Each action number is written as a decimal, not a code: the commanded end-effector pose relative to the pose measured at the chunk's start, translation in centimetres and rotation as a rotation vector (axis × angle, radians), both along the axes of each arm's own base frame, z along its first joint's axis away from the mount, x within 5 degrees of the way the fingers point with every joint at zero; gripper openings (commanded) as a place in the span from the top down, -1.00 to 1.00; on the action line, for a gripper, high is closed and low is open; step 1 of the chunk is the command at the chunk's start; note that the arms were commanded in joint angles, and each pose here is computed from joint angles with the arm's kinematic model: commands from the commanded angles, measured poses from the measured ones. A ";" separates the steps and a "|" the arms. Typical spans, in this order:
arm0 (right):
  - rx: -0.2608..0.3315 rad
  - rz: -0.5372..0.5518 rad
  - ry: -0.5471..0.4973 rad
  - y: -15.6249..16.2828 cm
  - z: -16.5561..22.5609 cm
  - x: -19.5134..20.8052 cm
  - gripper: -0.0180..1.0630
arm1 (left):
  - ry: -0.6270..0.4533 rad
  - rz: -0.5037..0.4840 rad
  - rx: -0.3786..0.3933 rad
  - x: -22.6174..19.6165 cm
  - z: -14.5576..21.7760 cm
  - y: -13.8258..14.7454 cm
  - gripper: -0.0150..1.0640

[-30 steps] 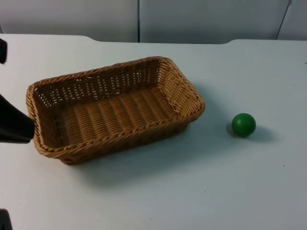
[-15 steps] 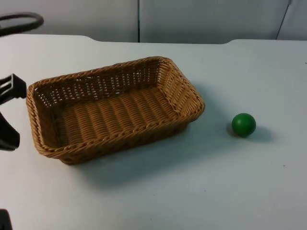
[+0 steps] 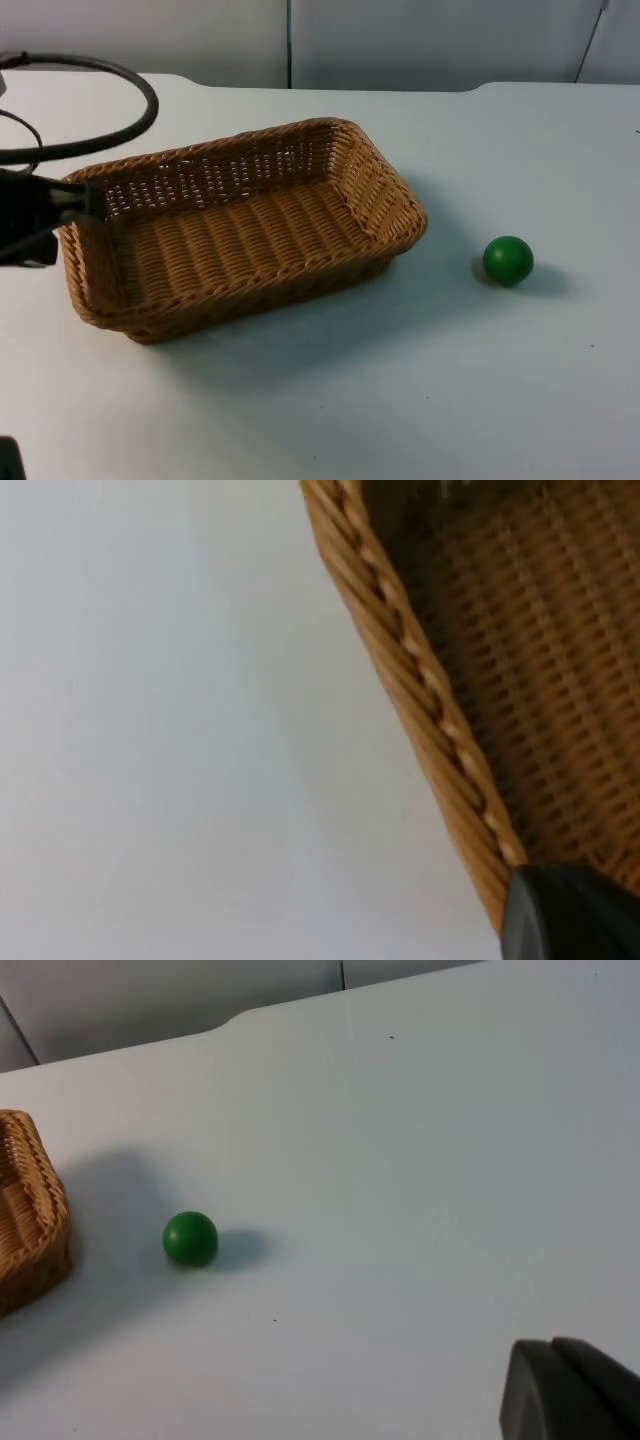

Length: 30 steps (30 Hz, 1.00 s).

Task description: Pick up the basket with the left hand and place the ball into the basket with the right hand.

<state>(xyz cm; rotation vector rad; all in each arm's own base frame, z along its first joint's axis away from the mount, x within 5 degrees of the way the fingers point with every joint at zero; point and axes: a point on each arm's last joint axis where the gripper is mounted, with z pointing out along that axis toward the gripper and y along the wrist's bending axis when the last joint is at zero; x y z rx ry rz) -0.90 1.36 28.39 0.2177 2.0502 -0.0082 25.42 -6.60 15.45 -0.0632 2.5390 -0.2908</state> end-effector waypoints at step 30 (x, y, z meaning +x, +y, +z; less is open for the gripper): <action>0.002 -0.002 -0.003 0.0 -0.1 0.0 0.97 | 0.020 0.003 -0.016 5.4 -1.5 -1.7 -0.15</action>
